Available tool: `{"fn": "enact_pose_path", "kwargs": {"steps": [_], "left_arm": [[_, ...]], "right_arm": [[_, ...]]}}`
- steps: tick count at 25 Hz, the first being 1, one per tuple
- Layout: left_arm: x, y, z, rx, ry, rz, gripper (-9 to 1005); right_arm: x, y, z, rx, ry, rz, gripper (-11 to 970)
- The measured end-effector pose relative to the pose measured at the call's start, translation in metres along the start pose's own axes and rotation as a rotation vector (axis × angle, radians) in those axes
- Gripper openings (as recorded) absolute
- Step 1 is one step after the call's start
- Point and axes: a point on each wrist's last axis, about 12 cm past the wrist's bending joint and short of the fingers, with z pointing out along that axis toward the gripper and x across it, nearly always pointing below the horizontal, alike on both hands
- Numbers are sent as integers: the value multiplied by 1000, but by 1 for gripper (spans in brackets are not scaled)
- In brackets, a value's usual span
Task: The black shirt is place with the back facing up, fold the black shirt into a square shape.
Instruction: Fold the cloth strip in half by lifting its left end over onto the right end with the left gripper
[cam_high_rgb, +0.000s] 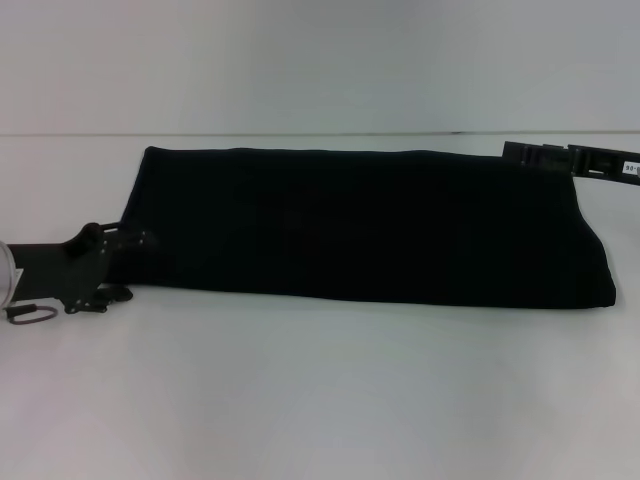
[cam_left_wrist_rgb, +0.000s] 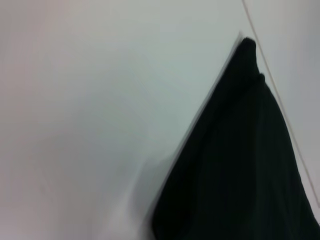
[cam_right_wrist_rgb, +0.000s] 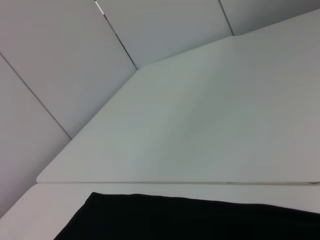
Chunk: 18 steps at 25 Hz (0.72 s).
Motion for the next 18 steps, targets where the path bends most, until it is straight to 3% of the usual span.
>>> {"fn": "enact_pose_path", "kwargs": {"steps": [18], "left_arm": [[-1,2,-2,12,-16,-55,878]], "right_arm": [[-1,0,0,1,-6,7,887]]}}
